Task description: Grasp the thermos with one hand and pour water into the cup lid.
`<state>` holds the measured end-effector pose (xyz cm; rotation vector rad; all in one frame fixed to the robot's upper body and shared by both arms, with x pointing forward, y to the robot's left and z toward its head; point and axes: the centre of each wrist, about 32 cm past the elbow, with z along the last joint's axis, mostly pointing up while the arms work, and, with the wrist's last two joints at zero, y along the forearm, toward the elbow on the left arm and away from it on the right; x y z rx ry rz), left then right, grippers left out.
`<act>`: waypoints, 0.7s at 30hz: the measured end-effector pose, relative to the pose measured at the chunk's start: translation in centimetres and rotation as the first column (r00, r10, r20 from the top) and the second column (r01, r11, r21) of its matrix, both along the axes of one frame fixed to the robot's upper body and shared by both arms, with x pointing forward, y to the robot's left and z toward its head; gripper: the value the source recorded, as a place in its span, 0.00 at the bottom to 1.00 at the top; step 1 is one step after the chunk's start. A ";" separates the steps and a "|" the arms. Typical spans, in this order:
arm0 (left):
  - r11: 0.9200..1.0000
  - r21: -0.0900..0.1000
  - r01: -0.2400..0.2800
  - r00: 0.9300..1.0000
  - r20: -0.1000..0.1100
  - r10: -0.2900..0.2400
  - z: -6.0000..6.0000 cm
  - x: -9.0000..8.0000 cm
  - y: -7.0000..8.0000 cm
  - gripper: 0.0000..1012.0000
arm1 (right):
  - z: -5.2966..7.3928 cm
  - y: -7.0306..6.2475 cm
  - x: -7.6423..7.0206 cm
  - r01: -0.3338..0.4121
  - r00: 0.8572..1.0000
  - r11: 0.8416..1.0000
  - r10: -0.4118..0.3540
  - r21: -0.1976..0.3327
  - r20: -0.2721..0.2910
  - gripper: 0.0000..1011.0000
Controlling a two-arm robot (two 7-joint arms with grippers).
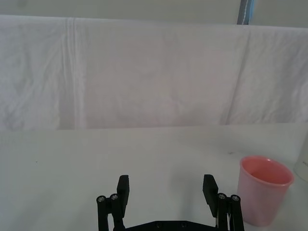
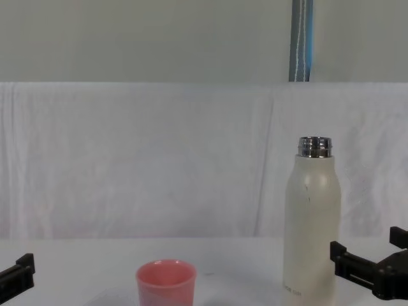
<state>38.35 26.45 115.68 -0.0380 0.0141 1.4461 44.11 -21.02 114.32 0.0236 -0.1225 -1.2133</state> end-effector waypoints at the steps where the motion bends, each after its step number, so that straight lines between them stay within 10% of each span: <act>1: 1.000 0.000 0.000 1.000 0.000 0.000 0.0 0.0 0.0 0.99 | 0.0 0.1 0.0 -0.002 1.000 1.000 0.002 0.001 -0.002 0.99; 21: 1.000 0.000 0.000 1.000 0.000 0.000 0.0 0.0 0.0 0.99 | -0.5 2.3 -0.2 0.014 1.000 1.000 -0.015 -0.004 -0.025 0.99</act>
